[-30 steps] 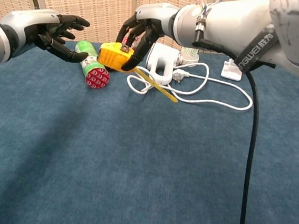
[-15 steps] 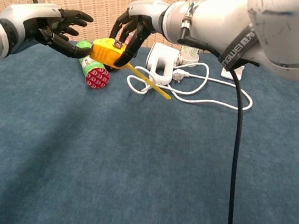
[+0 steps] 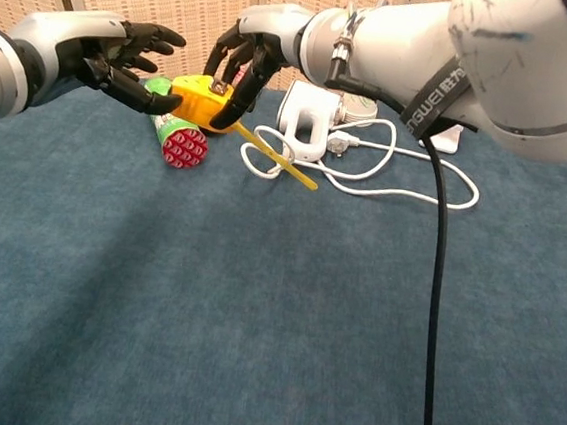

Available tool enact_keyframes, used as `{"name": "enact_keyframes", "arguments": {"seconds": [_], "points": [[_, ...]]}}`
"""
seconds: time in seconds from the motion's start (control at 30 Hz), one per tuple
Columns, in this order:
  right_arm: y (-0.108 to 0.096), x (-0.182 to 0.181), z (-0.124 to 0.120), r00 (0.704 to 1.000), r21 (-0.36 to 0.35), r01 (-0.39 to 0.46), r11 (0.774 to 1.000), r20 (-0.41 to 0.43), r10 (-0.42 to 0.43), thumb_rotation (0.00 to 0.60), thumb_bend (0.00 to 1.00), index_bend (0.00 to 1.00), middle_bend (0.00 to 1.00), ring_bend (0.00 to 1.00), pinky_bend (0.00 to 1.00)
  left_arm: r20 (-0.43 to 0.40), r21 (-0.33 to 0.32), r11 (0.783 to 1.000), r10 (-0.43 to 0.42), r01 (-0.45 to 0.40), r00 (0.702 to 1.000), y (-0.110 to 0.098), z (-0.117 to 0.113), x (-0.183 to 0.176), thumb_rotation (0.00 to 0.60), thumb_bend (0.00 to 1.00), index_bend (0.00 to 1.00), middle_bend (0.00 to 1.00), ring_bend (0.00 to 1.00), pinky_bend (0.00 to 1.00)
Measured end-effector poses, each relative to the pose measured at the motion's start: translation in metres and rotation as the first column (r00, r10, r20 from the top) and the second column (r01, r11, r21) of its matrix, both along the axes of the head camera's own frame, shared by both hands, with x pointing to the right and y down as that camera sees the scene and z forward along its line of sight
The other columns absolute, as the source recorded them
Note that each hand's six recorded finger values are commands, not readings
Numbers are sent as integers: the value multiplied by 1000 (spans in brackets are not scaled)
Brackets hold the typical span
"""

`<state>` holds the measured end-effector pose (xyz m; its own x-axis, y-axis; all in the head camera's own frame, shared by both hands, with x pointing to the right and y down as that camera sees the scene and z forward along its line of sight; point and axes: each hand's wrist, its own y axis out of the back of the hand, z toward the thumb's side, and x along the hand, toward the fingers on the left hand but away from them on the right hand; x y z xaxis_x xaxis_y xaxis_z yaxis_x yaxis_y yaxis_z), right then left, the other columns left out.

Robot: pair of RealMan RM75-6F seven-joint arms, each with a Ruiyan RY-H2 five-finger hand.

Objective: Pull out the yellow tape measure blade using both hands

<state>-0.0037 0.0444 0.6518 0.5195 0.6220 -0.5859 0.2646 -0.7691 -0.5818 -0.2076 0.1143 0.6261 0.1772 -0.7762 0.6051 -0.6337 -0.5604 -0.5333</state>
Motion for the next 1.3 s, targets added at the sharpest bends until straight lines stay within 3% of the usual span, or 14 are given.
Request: {"name": "enact_keyframes", "arguments": {"seconds": [1.3], "points": [[1, 9, -2, 1000, 2, 6, 1000, 3, -6, 600, 228, 527, 496, 529, 176, 54, -6, 999, -49, 49, 997, -8, 5, -13, 600, 482, 0, 0, 0, 5]]}}
